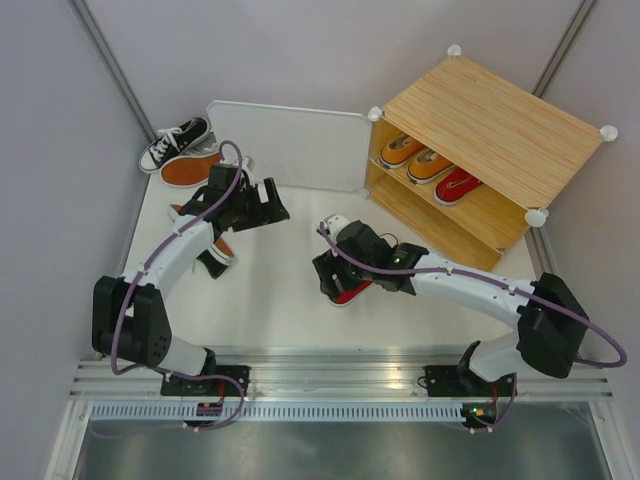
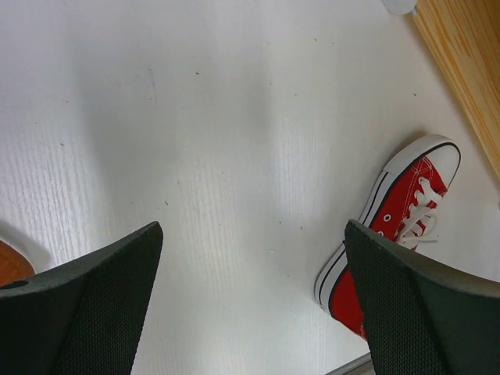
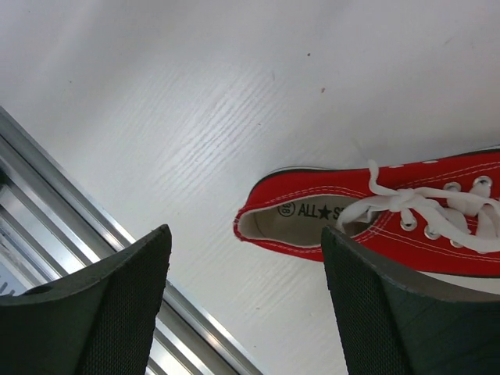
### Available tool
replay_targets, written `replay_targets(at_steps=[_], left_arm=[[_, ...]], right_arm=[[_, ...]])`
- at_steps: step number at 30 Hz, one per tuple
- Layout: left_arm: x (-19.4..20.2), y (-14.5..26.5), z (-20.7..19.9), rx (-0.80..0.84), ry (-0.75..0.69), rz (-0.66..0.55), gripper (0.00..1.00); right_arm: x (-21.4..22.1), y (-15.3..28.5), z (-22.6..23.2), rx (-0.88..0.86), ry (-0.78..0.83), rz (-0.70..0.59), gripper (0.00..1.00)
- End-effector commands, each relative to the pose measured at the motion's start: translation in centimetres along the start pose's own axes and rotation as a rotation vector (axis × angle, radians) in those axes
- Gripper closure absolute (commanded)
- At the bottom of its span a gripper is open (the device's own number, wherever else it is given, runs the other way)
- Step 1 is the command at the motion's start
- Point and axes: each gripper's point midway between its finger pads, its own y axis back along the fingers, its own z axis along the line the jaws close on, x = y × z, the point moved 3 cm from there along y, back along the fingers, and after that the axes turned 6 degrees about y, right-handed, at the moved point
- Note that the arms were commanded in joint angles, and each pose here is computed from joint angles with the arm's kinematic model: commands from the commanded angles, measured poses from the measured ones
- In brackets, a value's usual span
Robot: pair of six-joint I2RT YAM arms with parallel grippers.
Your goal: Place and organize the shoes in the shoe cabinet
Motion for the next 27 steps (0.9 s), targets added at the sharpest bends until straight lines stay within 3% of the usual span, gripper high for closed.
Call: replay_targets(at_steps=[1, 4, 7, 13, 27], left_arm=[[-0.6, 1.0, 0.2, -0.033, 0.010, -0.045, 0.01], [-0.7, 0.9, 0.6, -0.056, 0.004, -0.054, 0.01], [-0.6, 0.7, 0.9, -0.066, 0.003, -0.049, 0.01], [-0.6, 0.9, 0.6, -0.049, -0.002, -0.050, 0.01], [-0.6, 0.9, 0.7, -0.054, 0.000, -0.046, 0.01]], right_arm=[[-1.6, -0.3, 1.1, 0.042, -0.024, -0.017, 0.19], [-1.2, -0.6, 2.0, 0.059, -0.015, 0.023, 0.25], [-0.4, -1.3, 2.4, 0.082, -0.001, 0.079, 0.39], [1.1, -2.8, 3.2, 0.110, -0.026, 0.178, 0.51], [4.1, -5.2, 2.4, 0.288, 0.039, 0.308, 0.51]])
